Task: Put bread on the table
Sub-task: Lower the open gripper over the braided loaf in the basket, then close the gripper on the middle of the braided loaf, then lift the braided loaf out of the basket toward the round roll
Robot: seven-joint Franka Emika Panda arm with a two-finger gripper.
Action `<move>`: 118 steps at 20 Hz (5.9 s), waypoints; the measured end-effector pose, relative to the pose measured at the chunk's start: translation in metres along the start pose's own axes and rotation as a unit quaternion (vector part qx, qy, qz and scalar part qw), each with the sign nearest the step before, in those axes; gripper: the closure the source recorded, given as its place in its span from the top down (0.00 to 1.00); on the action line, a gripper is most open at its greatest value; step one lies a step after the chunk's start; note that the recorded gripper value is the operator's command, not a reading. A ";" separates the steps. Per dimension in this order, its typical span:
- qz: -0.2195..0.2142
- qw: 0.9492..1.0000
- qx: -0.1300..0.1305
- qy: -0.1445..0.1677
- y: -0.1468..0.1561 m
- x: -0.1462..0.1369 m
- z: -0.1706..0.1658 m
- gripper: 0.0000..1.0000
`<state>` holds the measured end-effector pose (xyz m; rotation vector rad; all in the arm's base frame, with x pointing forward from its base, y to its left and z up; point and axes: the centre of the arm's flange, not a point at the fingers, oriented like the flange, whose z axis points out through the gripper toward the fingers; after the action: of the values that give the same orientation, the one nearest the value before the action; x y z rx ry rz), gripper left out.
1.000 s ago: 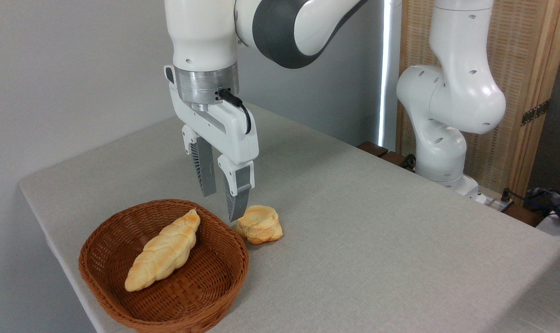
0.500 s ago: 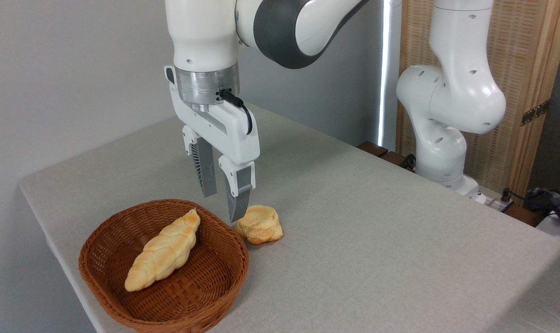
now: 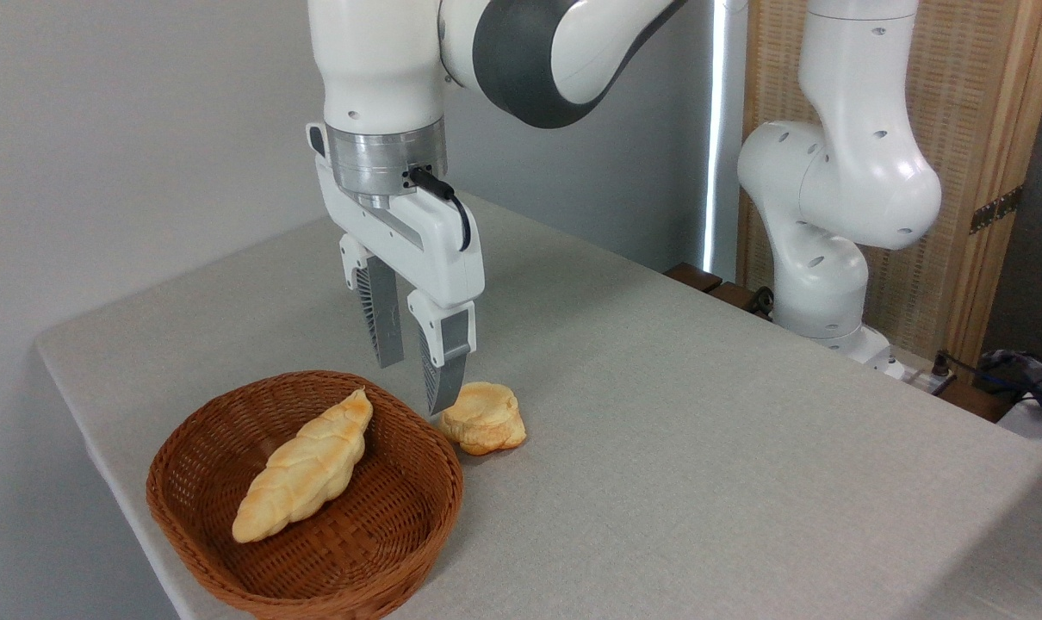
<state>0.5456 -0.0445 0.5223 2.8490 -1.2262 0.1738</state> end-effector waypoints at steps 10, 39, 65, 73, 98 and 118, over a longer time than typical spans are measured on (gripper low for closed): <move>-0.057 0.998 0.001 0.001 0.002 0.005 0.004 1.00; -0.211 0.974 0.026 0.075 0.020 0.090 0.101 1.00; -0.170 0.983 0.061 0.039 0.020 0.088 0.116 0.66; -0.170 0.983 0.062 0.040 0.019 0.089 0.114 0.66; -0.182 0.979 0.080 0.055 0.023 0.070 0.026 0.71; -0.092 0.994 0.027 -0.051 0.158 0.012 0.013 0.74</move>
<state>0.4402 -0.1627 0.5092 3.0317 -0.9792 0.0554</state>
